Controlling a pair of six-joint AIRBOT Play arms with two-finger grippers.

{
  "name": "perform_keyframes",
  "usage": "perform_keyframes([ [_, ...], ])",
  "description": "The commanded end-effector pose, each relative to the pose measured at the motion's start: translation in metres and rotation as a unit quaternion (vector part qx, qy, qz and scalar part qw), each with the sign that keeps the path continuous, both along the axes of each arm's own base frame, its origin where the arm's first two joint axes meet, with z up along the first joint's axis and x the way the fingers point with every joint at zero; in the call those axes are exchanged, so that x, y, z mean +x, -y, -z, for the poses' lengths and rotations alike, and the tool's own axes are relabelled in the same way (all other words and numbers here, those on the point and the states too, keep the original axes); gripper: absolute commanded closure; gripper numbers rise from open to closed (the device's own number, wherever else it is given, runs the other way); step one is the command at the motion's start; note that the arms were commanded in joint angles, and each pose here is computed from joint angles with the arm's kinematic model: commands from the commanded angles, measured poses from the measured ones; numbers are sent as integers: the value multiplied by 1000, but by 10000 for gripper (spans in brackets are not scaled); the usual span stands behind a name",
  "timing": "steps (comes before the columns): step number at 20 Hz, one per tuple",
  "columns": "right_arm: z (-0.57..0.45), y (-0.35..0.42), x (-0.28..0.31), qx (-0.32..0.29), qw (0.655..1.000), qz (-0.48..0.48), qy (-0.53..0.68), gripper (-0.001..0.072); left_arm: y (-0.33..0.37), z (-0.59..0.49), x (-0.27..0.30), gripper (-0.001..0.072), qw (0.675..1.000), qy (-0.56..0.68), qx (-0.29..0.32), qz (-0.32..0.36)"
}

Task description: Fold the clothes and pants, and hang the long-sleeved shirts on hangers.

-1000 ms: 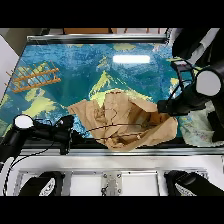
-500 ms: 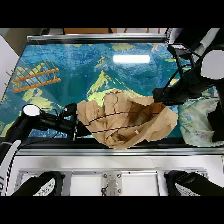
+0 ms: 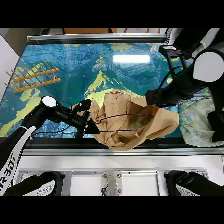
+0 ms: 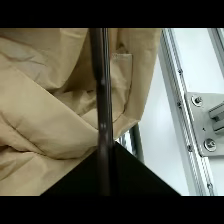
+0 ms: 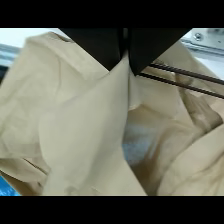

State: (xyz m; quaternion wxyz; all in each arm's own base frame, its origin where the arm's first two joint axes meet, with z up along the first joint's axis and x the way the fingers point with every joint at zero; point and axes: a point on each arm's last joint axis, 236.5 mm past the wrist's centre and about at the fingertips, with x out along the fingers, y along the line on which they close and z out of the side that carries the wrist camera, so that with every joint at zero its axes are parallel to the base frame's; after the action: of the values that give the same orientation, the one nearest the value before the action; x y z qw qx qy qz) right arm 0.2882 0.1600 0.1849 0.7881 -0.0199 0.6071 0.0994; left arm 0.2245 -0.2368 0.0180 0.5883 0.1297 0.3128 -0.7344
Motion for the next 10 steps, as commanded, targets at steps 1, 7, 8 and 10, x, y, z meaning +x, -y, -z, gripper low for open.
perform_keyframes([
  [1,-1,-38,-1,36,999,-15,14,698,3,3,8,694,1000,7,2,-7],
  [7,-2,-108,-4,117,993,-28,21,698,3,3,8,694,1000,8,2,-7],
  [8,1,-115,-5,122,992,-28,16,698,3,3,8,694,1000,7,2,-7],
  [10,5,-128,-7,132,991,-37,8,698,3,2,8,694,1000,7,2,-7],
])
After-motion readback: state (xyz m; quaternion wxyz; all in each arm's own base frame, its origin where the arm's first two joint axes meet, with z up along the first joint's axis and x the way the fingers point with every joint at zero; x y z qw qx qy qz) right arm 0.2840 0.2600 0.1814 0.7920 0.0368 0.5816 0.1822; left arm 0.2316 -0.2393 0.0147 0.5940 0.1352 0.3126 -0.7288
